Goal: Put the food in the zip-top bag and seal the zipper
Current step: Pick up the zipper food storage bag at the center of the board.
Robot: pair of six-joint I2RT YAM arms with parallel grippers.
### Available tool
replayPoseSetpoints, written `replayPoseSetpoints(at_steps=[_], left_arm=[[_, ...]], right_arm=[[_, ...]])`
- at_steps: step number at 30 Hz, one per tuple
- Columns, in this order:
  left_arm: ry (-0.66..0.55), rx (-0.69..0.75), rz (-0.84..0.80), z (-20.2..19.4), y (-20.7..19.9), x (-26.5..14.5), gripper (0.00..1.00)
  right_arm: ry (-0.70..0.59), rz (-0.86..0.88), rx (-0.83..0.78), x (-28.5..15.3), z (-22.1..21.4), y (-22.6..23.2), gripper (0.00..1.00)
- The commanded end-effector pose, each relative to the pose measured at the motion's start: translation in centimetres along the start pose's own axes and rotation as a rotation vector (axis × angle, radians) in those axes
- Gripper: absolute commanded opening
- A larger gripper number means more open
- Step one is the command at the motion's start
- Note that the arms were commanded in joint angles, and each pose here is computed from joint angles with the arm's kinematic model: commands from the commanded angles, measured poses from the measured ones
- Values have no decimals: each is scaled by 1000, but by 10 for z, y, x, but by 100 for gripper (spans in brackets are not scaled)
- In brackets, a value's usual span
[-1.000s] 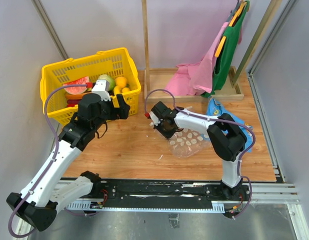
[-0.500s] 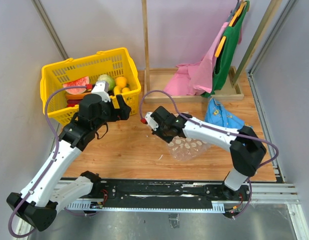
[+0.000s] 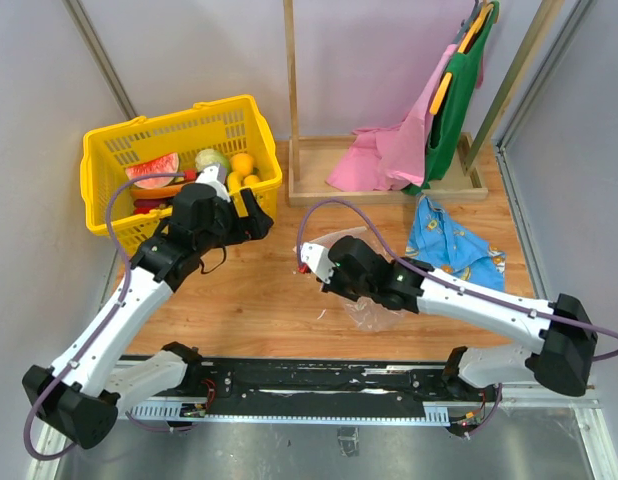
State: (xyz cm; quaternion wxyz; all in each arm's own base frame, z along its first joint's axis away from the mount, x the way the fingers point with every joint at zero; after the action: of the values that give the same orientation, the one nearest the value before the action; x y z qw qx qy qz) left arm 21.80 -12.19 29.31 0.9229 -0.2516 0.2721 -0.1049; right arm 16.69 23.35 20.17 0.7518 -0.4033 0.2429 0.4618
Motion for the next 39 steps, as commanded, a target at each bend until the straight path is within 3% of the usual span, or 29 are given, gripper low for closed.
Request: replayPoseSetpoints(at_steps=[1,10,23,28,35,37,39], left_arm=[[115,-69,-71,-13,-12,13,93],[349,-195,-209,-48,-22,42,82],[446,-298,-279,-75,-26,61,71],[458,-296,-284,-81,-30,64,54],[388,-228,-293,-70,-35,58,9],[347,-192,-305,-63,-40,54,1],[304,-148,-307,-56,-46,48,0]], right_arm=[[-110,-57,-77,-9,4,3,1],[-144,-67,-79,-12,2,7,1],[-193,-71,-78,-14,6,10,1],[-212,-77,-74,-15,7,11,1],[-217,-77,-33,-21,6,12,1],[-220,-85,-15,-26,6,11,1],[-234,-107,15,-33,6,8,6]])
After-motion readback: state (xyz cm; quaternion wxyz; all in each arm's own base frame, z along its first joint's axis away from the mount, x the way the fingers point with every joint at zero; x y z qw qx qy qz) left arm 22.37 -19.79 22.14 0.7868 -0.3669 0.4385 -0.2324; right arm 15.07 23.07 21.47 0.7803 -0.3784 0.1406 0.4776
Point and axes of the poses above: each gripper's point midway between its finger pads, its own x axis out along the fingers, its own y axis along the line the jaws close on, z = x × y, the point moved 8 cm from there along -x, back along the fingers, and after that the axes turned 7 degrees about -x, right-handed, at the moved point
